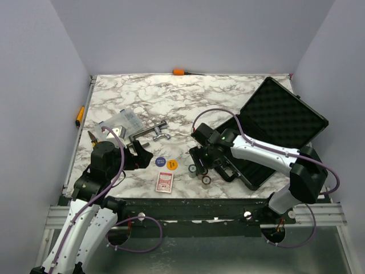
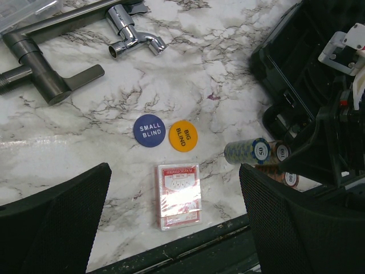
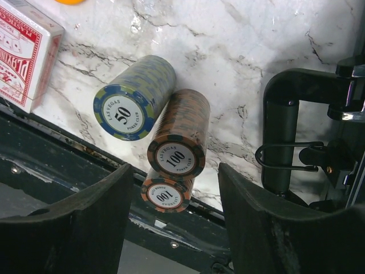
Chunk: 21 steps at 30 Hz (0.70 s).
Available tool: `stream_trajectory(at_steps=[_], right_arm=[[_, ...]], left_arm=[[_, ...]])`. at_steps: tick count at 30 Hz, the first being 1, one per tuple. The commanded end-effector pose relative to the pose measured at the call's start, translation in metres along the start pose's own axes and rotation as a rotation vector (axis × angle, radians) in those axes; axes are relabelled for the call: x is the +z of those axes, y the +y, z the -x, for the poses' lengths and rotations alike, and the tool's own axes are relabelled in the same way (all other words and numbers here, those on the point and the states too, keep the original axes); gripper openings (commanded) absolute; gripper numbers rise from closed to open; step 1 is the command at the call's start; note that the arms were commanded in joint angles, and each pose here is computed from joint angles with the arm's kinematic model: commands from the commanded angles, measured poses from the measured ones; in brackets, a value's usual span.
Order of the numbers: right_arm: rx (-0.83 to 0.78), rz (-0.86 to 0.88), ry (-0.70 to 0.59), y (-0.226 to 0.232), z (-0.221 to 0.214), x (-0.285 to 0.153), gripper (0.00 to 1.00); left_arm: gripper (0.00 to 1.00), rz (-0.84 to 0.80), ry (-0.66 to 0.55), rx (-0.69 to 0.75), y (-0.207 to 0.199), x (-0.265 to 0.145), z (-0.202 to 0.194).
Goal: Pack up texas hold em set
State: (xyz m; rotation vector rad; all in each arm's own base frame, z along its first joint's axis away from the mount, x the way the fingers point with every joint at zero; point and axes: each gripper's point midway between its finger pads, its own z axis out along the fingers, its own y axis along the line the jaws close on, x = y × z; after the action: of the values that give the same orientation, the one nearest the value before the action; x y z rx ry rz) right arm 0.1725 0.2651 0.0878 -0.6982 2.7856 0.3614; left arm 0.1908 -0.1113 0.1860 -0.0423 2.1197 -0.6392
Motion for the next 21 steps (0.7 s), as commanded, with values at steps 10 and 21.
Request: stream_trajectory(at_steps=[10, 21], right_arm=[[-0.04, -0.047, 0.059, -0.009, -0.013, 0.018, 0.6], [-0.057, -0.061, 0.065, -0.009, -0.009, 0.028, 0.57]], left_arm=[[0.93, 0.013, -0.005, 0.0, 0.001, -0.001, 0.003], [0.93, 0.017, -0.007, 0.0, 0.001, -0.001, 0.003]])
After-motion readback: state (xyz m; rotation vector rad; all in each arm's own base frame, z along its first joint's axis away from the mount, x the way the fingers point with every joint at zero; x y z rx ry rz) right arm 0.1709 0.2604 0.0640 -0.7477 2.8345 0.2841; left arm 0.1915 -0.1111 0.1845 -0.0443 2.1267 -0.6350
